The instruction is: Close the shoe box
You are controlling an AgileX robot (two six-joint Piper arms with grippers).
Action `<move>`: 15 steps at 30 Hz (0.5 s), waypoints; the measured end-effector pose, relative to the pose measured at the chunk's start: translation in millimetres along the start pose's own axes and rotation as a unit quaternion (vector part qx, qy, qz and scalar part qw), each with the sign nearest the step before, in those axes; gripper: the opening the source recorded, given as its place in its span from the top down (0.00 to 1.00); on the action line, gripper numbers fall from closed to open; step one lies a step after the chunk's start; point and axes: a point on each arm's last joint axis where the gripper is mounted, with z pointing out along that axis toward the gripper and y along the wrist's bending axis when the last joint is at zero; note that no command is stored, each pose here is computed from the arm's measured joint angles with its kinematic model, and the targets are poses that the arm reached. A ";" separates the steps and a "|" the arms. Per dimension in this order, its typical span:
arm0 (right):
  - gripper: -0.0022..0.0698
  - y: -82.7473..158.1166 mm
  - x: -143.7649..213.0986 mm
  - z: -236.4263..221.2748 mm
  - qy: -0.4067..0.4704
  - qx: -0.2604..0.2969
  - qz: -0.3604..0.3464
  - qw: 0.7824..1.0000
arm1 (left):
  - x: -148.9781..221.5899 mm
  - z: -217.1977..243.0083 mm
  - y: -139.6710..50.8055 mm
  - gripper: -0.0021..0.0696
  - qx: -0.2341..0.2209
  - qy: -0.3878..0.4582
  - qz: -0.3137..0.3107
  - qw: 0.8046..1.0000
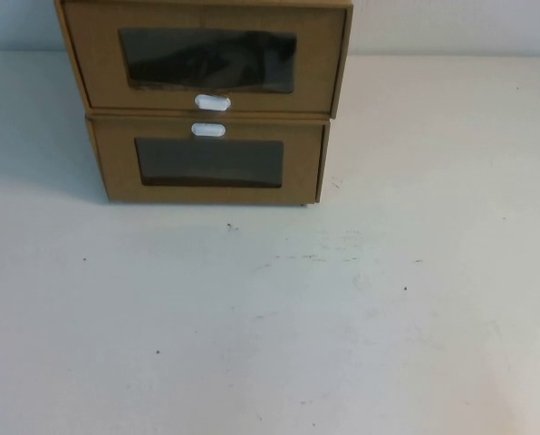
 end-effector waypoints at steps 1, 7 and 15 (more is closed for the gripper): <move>0.99 -0.1 0.4 0.0 0.002 0.000 -0.003 1.000 | 0.0 0.0 0.0 0.98 0.000 0.000 0.000 1.000; 0.99 -0.2 0.5 0.0 0.003 0.001 -0.004 1.000 | 0.0 0.0 0.0 0.98 0.000 0.000 0.000 1.000; 0.99 -0.3 0.5 0.0 0.003 0.001 -0.006 1.000 | 0.0 0.0 0.0 0.98 0.000 0.000 0.000 1.000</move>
